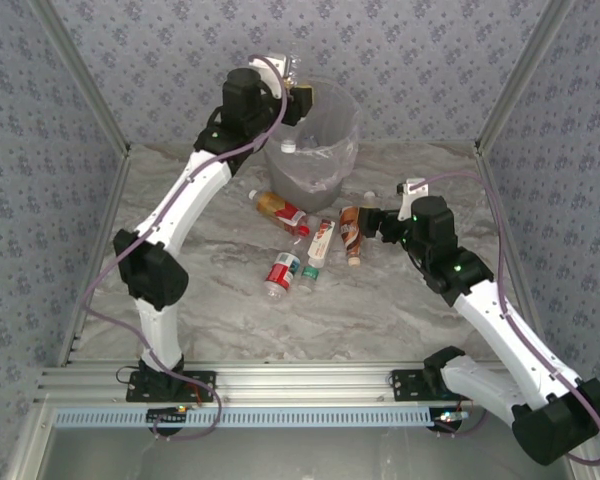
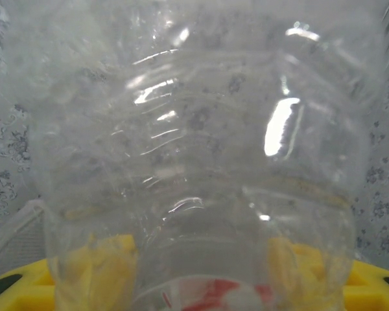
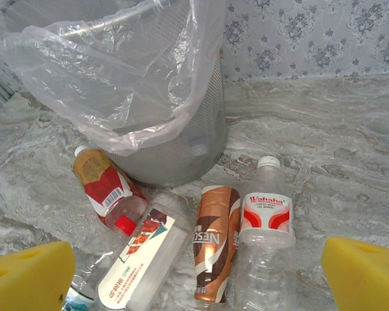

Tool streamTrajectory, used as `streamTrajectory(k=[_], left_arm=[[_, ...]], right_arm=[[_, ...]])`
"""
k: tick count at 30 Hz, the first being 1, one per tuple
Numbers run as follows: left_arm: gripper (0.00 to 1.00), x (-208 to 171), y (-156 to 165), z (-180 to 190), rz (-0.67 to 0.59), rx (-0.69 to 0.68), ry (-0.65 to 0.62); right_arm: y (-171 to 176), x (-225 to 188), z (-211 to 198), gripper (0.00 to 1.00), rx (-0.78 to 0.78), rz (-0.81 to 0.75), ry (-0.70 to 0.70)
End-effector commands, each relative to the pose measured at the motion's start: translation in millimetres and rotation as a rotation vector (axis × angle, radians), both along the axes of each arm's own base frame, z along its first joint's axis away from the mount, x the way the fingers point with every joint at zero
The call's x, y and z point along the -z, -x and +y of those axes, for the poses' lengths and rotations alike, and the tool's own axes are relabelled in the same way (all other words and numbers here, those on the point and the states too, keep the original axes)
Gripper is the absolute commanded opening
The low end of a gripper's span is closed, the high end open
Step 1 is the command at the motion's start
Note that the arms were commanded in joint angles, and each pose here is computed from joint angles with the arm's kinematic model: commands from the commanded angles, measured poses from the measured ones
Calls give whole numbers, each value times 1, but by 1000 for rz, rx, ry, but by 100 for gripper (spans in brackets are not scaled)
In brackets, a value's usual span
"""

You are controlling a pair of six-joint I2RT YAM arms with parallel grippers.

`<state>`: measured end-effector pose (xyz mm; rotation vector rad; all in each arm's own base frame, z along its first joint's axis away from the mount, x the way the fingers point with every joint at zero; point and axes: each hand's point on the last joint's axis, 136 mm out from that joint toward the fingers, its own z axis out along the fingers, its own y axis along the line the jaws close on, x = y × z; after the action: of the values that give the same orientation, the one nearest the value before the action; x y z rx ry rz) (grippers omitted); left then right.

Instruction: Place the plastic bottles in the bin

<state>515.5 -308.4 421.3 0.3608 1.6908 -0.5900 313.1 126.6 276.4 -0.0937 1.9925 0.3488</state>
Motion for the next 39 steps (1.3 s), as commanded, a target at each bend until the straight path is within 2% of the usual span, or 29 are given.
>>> streamTrajectory(k=[1, 5, 13, 21, 30, 39], left_arm=[[52, -3, -4, -3, -11, 0, -52], [52, 7, -27, 2, -23, -64, -116], [56, -2, -48, -2, -67, -52, -148], [58, 48, -73, 9, -26, -64, -210], [62, 86, -77, 13, 9, -11, -273], [73, 92, -76, 10, 24, 3, -266]], right_arm=[[7, -14, -5, 100, 12, -25, -1], [10, -11, -8, 100, 19, -25, -2], [12, -7, -11, 100, 32, -14, 12], [12, -5, -12, 100, 35, -12, 22], [9, -3, -12, 100, 36, -9, 27], [10, -1, -12, 100, 37, 1, 32]])
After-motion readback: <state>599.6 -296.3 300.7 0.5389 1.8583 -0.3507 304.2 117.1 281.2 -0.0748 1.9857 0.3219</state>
